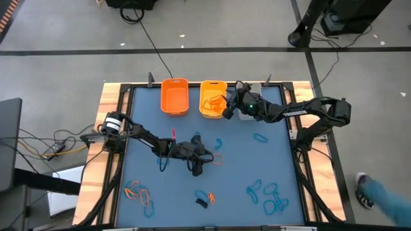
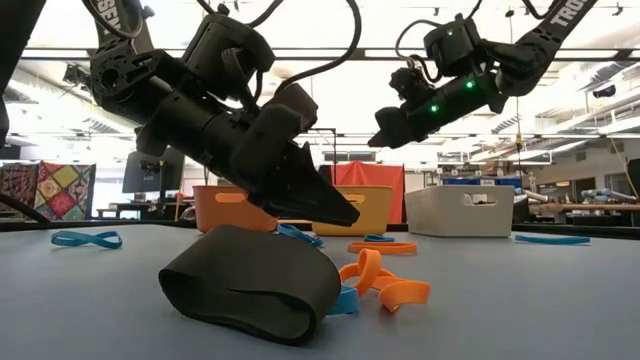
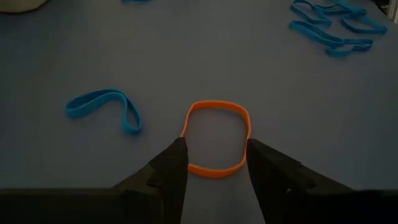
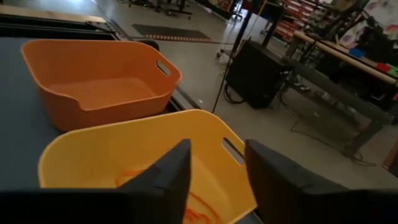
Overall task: Sort rubber bands into baskets
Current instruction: Put the orange rubber band into the yellow bin
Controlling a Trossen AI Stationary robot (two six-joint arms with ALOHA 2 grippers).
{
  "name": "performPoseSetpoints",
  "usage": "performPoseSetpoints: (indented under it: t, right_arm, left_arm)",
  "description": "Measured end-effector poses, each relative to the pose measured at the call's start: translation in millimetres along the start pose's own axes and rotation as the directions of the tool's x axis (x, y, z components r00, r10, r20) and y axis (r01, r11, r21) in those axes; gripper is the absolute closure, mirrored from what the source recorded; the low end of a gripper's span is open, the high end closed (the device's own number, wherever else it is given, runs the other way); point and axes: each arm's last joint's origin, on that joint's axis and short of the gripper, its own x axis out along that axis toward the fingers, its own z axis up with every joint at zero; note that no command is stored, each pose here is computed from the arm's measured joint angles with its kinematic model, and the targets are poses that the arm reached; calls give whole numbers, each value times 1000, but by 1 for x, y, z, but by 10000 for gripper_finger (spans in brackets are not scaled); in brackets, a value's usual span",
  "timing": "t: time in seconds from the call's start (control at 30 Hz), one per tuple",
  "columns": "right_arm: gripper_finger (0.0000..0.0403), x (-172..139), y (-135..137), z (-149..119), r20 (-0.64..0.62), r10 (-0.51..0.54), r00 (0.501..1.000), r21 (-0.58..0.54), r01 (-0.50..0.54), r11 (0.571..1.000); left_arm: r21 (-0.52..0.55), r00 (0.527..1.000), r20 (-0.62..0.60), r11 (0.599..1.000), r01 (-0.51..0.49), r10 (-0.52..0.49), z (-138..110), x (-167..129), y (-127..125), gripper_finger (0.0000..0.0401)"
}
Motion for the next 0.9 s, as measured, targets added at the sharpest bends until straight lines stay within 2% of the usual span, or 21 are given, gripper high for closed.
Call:
performPoseSetpoints:
  t: [0.17,0.3,0.43,0.57,0.67,0.73,0.9]
  right_arm:
    - [165,-3,6,2,9,18,1000,-4,-18,1000]
    - [138,-8,16,4,17,37,999,11,-38,999]
    - [138,-15,30,6,18,48,999,-15,-47,999]
    - [149,-22,41,8,22,35,999,-68,-34,997]
    - [158,-28,48,9,20,4,1000,-106,-2,994]
    - [162,-31,53,10,18,-6,1000,-126,8,992]
    - [170,-43,62,12,12,21,1000,-155,-19,988]
  left_arm:
    - [-27,1000,-2,1000,-14,14,0,0,0,233]
    - [-49,998,-3,997,-62,61,-1,0,2,233]
    - [-68,996,-2,993,-94,94,-3,1,3,233]
    - [-67,996,-17,994,-85,84,-11,13,3,233]
    - [-69,996,-39,994,-83,81,-3,18,2,233]
    - [-72,991,-66,990,-123,119,-3,19,3,234]
    - [-81,985,-83,984,-159,152,-2,20,4,267]
